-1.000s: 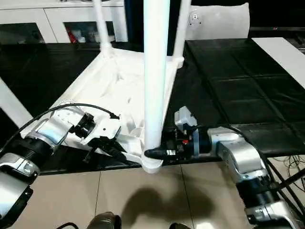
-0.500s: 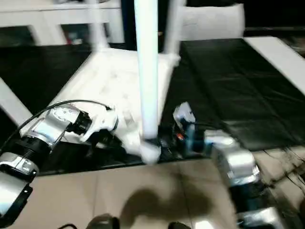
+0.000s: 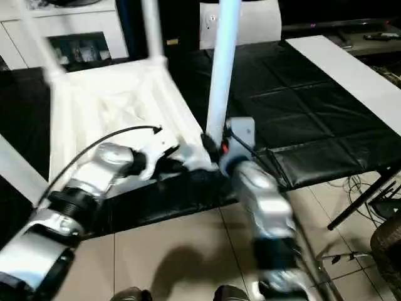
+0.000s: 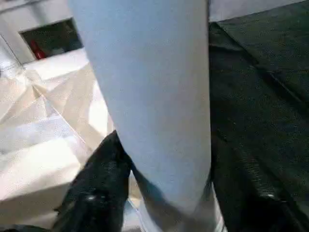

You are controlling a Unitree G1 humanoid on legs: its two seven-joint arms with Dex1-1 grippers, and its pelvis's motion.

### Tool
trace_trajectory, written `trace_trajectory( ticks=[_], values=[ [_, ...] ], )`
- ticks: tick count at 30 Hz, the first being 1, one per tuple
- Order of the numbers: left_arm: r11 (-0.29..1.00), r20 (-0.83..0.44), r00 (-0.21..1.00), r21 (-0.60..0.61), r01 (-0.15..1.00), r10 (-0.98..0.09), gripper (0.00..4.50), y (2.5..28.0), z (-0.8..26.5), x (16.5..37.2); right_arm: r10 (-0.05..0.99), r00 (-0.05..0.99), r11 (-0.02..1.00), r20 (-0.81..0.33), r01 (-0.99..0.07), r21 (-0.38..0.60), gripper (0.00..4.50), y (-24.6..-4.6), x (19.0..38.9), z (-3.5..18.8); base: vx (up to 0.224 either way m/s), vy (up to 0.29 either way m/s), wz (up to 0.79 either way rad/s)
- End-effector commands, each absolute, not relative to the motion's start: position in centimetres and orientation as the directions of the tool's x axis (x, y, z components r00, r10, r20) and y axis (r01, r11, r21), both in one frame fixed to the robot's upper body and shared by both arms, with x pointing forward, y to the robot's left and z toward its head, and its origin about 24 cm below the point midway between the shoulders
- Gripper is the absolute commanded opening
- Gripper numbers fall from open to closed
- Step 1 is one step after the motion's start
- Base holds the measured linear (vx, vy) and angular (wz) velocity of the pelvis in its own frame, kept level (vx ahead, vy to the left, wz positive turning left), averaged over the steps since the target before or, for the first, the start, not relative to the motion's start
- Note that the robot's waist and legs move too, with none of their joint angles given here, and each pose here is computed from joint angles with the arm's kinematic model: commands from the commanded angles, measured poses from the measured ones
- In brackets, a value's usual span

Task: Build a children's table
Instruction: Rotate leg to tighten

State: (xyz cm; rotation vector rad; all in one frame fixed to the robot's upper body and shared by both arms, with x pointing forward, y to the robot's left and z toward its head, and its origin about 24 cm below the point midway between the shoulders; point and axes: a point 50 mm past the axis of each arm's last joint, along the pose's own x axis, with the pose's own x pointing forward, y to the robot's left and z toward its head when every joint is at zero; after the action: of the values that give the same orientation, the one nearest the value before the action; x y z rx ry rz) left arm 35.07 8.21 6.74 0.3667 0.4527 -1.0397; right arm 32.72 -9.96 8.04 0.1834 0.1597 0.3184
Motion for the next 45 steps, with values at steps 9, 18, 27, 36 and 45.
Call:
trace_trajectory(
  ticks=[9, 18, 27, 36, 45],
  values=[
    [0.255, -0.537, 0.320, 0.194, 0.947, -0.780, 0.00, 10.1, 8.7, 34.9, 0.542, 0.839, 0.832, -0.053, -0.527, 0.170, 3.43, -12.1, 31.0, 8.2, 0.000, 0.000, 0.00],
    [-0.049, -0.649, 0.073, 0.168, 0.985, -0.757, 0.00, 12.4, 8.3, 33.5, 0.772, 0.628, 0.635, -0.099, -0.767, 0.086, 4.09, -15.4, 29.0, 8.8, 0.000, 0.000, 0.00],
    [-0.255, -0.676, -0.124, 0.097, 0.962, -0.726, 0.00, 12.4, 8.8, 32.7, 0.936, 0.295, 0.319, -0.193, -0.941, 0.112, 4.09, -16.1, 27.7, 9.2, 0.000, 0.000, 0.00],
    [-0.346, -0.682, -0.197, 0.088, 0.934, -0.704, 0.00, 11.2, 8.9, 32.7, 0.965, 0.101, 0.144, -0.243, -0.976, 0.165, 3.40, -15.6, 27.9, 9.0, 0.000, 0.000, 0.00],
    [-0.353, -0.684, -0.202, 0.087, 0.931, -0.701, 0.00, 11.3, 8.9, 32.8, 0.964, 0.024, 0.079, -0.264, -0.977, 0.198, 2.63, -15.6, 28.1, 9.0, 0.000, 0.000, 0.00]
  ],
)
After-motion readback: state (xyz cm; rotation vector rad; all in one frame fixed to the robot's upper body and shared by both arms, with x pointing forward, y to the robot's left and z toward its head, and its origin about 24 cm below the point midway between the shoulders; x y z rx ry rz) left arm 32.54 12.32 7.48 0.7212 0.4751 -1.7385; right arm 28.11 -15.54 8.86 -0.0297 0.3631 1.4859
